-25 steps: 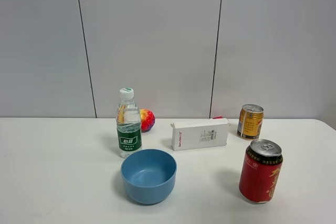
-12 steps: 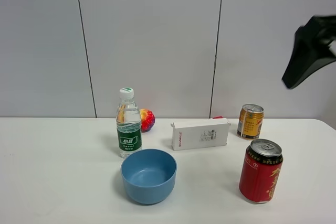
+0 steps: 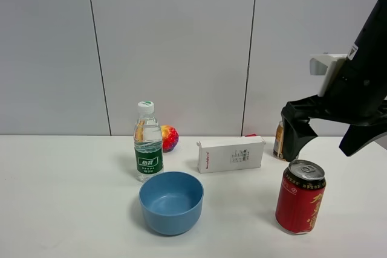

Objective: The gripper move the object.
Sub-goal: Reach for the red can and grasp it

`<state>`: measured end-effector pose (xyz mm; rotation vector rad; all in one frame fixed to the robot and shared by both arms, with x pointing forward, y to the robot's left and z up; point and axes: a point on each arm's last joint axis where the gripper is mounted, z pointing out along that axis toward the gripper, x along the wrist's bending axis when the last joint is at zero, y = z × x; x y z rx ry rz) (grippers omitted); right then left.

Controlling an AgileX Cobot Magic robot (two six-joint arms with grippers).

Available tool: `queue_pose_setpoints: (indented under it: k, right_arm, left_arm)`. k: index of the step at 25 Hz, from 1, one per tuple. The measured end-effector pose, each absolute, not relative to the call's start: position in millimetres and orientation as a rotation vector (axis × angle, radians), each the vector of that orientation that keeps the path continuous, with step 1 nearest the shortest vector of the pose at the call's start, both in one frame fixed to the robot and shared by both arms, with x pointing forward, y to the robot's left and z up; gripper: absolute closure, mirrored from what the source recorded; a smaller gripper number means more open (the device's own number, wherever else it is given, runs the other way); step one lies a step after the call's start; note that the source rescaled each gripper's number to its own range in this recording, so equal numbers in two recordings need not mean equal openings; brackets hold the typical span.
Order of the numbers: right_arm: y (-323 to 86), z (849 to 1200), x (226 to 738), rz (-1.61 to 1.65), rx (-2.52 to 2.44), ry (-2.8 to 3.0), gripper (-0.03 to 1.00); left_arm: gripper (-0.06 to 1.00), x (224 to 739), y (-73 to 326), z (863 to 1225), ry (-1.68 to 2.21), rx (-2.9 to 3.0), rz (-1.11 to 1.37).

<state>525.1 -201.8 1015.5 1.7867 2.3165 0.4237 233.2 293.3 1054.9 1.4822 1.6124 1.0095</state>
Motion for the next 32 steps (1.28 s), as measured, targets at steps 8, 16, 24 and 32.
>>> queue_pose_setpoints:
  k: [8, 16, 24, 32]
  right_arm:
    - [-197, 983, 543, 0.367, 1.778, 2.338, -0.03]
    - [-192, 958, 550, 0.320, 1.787, 2.369, -0.03]
    - [-186, 939, 554, 0.281, 1.783, 2.402, 0.13]
    - [-186, 934, 554, 0.257, 1.772, 2.412, 0.97]
  left_arm:
    - [-0.06, 233, 293, 1055, 1.612, 1.482, 1.009]
    - [-0.06, 233, 293, 1055, 1.612, 1.482, 1.009]
    - [-0.06, 233, 293, 1055, 1.612, 1.482, 1.009]
    - [-0.06, 233, 293, 1055, 1.612, 1.482, 1.009]
